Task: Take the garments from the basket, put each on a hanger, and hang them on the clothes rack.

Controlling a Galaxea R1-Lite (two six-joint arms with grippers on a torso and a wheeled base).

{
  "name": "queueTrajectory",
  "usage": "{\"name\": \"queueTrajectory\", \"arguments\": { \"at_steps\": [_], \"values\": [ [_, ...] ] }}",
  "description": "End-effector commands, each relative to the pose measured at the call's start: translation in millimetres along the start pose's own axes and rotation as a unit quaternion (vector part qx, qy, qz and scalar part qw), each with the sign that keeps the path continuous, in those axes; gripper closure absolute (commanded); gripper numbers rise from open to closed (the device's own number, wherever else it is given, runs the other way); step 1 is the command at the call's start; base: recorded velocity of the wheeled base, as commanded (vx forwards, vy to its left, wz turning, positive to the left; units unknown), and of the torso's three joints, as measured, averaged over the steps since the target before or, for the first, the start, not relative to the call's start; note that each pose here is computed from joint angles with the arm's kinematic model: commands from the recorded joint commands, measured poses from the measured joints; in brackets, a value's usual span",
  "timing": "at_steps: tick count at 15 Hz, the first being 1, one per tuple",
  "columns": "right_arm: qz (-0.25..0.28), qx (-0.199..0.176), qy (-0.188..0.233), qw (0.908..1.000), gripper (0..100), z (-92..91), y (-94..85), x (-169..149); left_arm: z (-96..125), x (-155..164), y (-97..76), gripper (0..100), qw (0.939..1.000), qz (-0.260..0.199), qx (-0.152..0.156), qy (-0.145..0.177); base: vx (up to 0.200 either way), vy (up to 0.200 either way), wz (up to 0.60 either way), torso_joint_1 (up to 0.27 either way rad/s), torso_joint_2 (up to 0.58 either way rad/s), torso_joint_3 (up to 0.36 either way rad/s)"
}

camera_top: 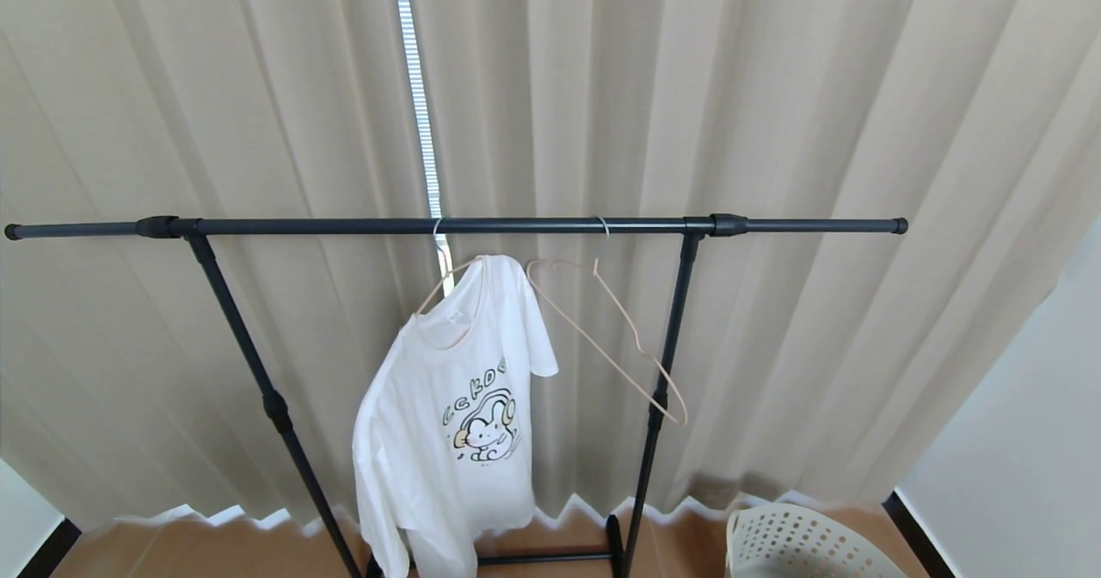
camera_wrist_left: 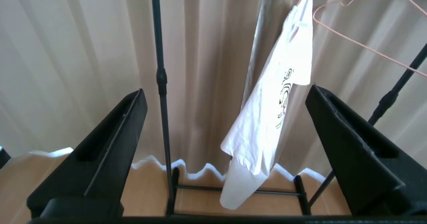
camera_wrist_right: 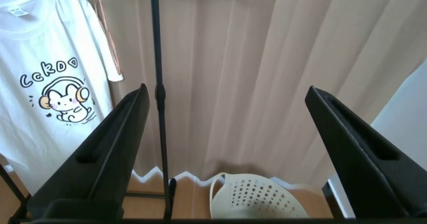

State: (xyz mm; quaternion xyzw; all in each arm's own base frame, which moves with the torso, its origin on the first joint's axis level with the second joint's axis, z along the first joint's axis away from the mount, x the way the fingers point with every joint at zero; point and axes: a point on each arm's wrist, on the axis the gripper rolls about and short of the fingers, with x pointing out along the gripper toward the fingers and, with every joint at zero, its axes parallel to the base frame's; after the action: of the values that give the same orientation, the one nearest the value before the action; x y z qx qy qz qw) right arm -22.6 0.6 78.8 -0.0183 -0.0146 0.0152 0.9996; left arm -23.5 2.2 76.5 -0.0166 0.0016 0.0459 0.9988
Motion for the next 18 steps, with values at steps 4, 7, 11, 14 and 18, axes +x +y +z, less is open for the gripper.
{"name": "queueTrajectory", "arguments": {
  "at_steps": [4,7,11,14,18],
  "values": [
    [0.000,0.000,-0.001,1.0000,0,0.0,0.0,-0.1,-0.1,0.0,0.0,0,1.0000,-0.001,0.000,0.000,0.000,0.000,0.00,-0.071,0.17,0.081],
    [0.000,0.000,0.000,1.0000,0,0.0,0.0,0.0,-0.1,0.0,0.0,0,1.0000,-0.001,-0.001,0.000,0.000,0.000,0.00,-0.142,0.31,0.170],
    [0.001,0.000,0.000,1.0000,0,0.0,0.0,0.0,0.3,-0.1,0.0,0,1.0000,-0.001,-0.001,-0.001,0.000,0.000,0.00,-0.151,0.34,0.187],
    [0.001,0.000,0.000,1.0000,0,0.0,0.0,0.0,0.3,-0.1,0.0,0,1.0000,-0.001,-0.002,-0.001,0.000,0.000,0.00,-0.150,0.33,0.183],
    [0.000,0.000,0.000,1.0000,0,0.0,0.0,0.0,0.3,-0.1,0.0,0,1.0000,-0.001,-0.005,-0.001,0.000,0.000,0.00,-0.150,0.35,0.196]
  ]
}}
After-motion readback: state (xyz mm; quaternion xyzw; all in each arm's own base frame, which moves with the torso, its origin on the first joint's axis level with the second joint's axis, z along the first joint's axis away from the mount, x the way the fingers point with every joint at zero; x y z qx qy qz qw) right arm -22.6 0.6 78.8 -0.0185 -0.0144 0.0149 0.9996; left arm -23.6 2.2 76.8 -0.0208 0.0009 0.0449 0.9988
